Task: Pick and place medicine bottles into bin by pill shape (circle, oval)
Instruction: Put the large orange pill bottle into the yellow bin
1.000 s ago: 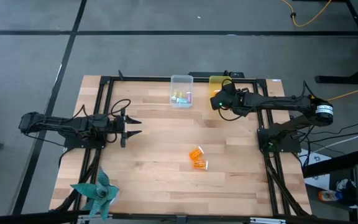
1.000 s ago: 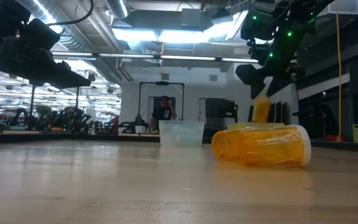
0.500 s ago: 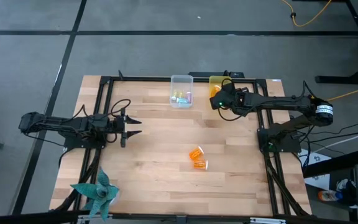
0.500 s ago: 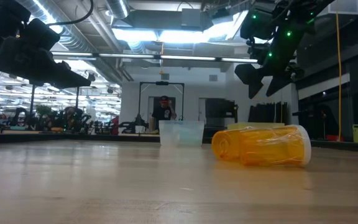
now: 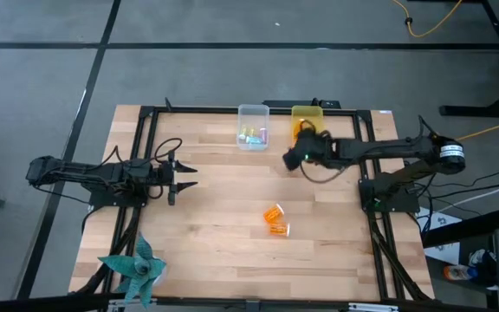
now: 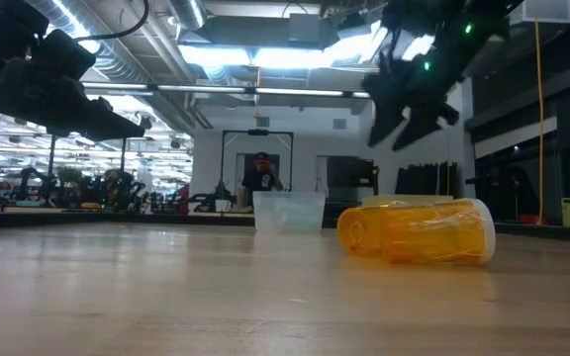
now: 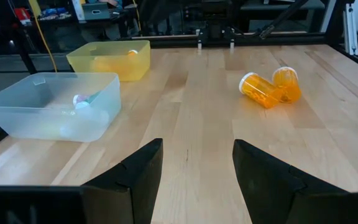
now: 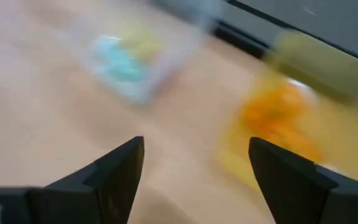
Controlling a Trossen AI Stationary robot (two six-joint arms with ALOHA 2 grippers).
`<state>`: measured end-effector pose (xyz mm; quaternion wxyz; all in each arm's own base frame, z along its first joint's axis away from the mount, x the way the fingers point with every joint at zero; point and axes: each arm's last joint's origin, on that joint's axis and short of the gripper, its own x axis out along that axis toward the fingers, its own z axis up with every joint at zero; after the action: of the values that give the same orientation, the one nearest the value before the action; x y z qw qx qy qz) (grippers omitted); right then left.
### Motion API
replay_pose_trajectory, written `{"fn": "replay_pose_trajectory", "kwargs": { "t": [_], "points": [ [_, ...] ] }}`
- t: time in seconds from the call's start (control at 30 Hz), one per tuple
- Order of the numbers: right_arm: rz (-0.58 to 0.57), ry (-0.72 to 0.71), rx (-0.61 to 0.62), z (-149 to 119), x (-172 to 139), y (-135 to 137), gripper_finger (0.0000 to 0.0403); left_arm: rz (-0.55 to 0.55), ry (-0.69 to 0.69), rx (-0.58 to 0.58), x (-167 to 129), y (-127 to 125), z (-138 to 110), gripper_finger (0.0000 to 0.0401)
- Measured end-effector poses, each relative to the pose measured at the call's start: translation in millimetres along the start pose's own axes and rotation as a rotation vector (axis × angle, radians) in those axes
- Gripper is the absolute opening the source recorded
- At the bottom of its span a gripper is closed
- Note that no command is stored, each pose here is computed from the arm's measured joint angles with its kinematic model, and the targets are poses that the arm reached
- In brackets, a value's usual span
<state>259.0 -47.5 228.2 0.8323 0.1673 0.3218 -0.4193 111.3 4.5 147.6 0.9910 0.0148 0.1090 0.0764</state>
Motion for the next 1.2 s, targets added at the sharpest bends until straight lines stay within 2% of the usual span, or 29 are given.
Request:
{"fn": "replay_pose_trajectory", "kwargs": {
  "t": [0.1,0.2,0.3,0.37,0.87,1.2],
  "points": [
    [0.169,-0.023,-0.125,-6,-13,23,0.0291,0.0,0.0,0.0,0,0,0,0.019],
    [0.355,0.036,-0.239,-16,-24,38,0.0291,0.0,0.0,0.0,0,0,0,0.019],
    [0.514,0.117,-0.281,-27,-35,50,0.0292,0.0,0.0,-0.001,0,0,0,0.019],
    [0.566,0.141,-0.281,-34,-42,56,0.0292,0.0,0.0,-0.006,0,0,0,0.019],
    [0.648,0.111,-0.309,-65,-78,81,0.0292,0.0,0.0,-0.01,0,0,0,0.019],
    [0.605,0.102,-0.358,-82,-63,98,0.0291,0.0,-0.001,-0.01,0,0,0,0.019]
  ]
}}
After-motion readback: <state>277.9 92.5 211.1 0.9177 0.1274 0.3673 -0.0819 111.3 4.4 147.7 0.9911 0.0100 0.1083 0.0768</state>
